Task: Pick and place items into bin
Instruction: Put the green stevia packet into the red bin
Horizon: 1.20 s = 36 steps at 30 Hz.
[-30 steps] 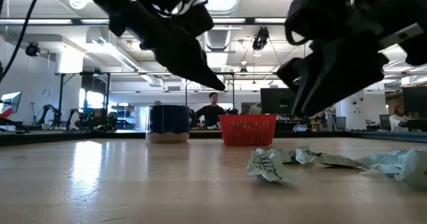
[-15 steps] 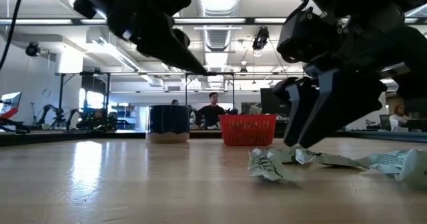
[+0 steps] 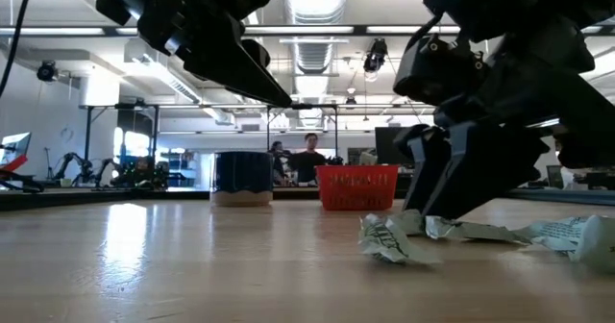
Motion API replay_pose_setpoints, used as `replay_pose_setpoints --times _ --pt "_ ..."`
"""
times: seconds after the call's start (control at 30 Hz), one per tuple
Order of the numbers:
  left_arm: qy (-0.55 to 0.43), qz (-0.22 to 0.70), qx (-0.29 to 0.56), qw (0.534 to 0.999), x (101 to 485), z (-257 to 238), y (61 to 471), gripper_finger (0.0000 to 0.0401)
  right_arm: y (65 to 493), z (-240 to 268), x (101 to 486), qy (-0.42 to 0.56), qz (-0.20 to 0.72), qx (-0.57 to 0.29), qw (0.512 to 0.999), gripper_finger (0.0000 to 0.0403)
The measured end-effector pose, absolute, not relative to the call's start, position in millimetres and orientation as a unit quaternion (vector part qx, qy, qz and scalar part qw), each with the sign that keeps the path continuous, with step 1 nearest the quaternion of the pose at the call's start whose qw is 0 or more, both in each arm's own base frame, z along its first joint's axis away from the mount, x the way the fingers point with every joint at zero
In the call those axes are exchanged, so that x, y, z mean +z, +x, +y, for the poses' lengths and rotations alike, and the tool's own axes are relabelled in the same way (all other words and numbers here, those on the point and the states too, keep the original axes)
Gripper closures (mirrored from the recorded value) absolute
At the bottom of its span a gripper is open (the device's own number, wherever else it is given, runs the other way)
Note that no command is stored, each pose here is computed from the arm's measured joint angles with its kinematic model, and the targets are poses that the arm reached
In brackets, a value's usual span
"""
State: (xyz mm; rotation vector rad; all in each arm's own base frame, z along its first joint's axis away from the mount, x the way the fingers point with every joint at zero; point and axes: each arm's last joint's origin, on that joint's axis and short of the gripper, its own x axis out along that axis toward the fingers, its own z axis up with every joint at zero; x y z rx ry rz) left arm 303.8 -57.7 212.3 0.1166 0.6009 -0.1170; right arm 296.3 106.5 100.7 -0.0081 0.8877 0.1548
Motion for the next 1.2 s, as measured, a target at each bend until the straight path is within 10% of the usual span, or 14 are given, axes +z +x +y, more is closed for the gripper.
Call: replay_pose_setpoints --times 0.83,1.2 --pt "0.059 0.297 -0.057 0.951 211.1 -57.4 303.3 0.0214 296.4 103.7 129.6 -0.047 0.375 0.062 0.924 0.0394" --pt "0.062 0.31 -0.057 0.947 202.7 -56.4 299.2 0.0214 284.4 68.4 195.0 -0.203 0.264 -0.264 0.905 0.0394"
